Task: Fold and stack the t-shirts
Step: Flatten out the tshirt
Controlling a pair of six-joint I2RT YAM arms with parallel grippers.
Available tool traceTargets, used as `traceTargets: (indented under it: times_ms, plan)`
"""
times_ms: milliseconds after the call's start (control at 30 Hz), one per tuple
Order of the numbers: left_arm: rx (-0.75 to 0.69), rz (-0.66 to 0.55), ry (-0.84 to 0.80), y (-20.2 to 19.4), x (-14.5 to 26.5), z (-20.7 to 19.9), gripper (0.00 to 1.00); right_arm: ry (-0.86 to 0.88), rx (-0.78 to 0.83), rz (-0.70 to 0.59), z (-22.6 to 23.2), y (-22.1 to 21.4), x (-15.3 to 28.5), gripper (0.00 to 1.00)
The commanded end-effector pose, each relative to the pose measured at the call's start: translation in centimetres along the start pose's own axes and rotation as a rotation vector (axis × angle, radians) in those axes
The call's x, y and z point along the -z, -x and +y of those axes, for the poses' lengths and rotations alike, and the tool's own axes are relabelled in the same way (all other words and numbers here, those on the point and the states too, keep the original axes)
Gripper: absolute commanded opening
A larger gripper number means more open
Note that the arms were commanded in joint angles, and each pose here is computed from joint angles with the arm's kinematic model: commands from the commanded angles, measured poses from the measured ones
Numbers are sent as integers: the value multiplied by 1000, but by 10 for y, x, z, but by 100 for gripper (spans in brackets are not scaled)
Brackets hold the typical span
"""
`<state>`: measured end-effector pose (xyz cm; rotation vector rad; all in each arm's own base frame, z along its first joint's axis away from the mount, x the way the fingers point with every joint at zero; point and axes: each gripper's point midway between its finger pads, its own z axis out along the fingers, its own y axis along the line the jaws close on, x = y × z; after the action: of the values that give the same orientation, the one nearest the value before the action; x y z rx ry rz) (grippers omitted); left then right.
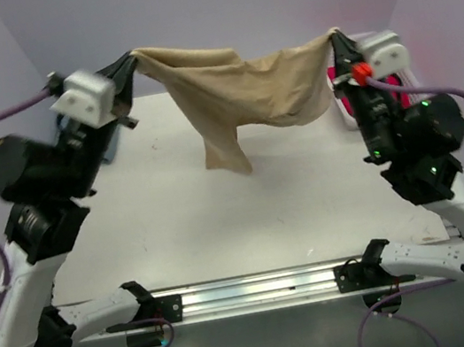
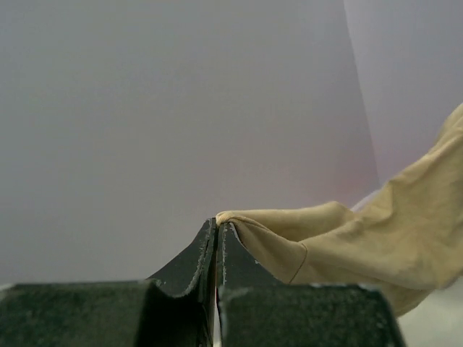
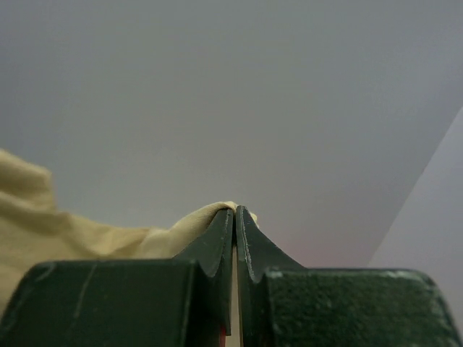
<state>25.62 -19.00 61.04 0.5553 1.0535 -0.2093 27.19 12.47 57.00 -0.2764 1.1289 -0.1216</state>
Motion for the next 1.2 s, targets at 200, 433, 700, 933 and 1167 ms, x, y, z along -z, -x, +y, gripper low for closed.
traceTargets:
  times_ms: [200, 433, 700, 933, 1167]
  plan:
    - [70, -495, 70, 120, 110, 48, 0, -92, -163, -486, -78, 93, 69, 0]
    - [-50, -255, 246, 50, 36, 63, 0, -333, 47, -131, -60, 29, -2, 0]
    - [-102, -33, 405, -32, -20, 92, 0, -359, 40, 161, -51, -56, -81, 0]
    - [-101, 22, 448, -59, -28, 119, 0, -336, 30, 209, -53, -84, -95, 0]
    - [-52, -105, 423, -4, 2, 119, 0, -305, -49, 62, -68, -39, -65, 0]
